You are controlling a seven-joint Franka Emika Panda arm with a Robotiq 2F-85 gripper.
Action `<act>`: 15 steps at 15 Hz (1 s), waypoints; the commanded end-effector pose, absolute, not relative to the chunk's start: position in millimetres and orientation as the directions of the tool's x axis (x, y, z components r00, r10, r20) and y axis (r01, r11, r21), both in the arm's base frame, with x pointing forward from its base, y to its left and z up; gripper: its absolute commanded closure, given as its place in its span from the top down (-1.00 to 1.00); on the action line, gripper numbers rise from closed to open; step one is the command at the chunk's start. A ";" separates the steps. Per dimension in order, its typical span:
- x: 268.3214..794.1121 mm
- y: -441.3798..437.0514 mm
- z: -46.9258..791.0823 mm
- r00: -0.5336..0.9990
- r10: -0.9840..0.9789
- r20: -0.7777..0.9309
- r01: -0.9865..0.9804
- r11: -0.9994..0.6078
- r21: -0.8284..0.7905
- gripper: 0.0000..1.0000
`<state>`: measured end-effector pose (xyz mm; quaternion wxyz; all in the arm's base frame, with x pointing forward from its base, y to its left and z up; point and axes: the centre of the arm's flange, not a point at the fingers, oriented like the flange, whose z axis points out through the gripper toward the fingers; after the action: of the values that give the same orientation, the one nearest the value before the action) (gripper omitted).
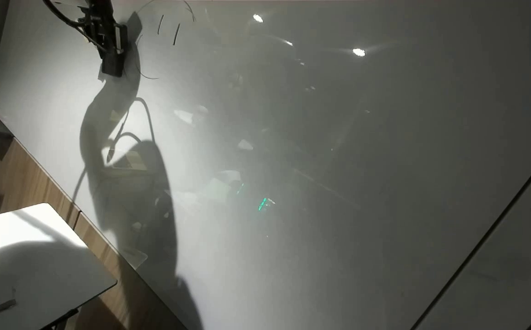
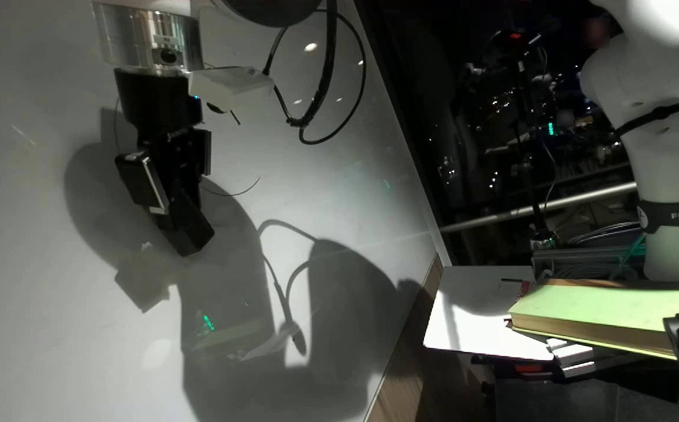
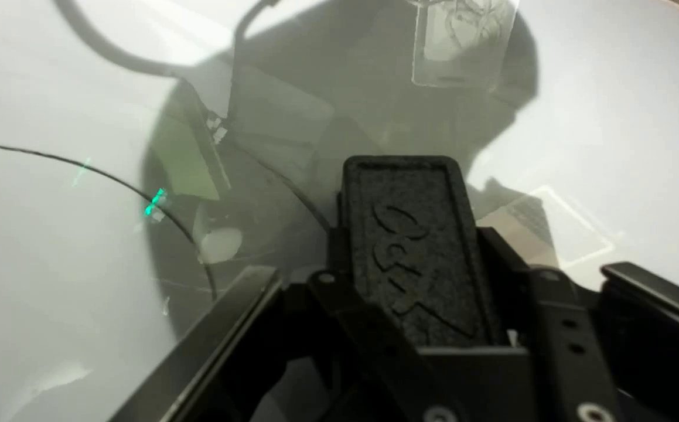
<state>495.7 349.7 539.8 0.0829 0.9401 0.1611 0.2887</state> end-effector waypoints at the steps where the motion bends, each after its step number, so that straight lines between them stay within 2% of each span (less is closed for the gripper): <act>1: 531.7 329.9 565.9 0.755 0.353 0.553 0.226 -0.931 0.286 -0.40; 15: 548.5 192.2 532.6 0.838 0.241 0.489 0.056 -0.930 0.362 -0.40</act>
<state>510.1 255.7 523.9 0.1390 0.9531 0.0956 0.2511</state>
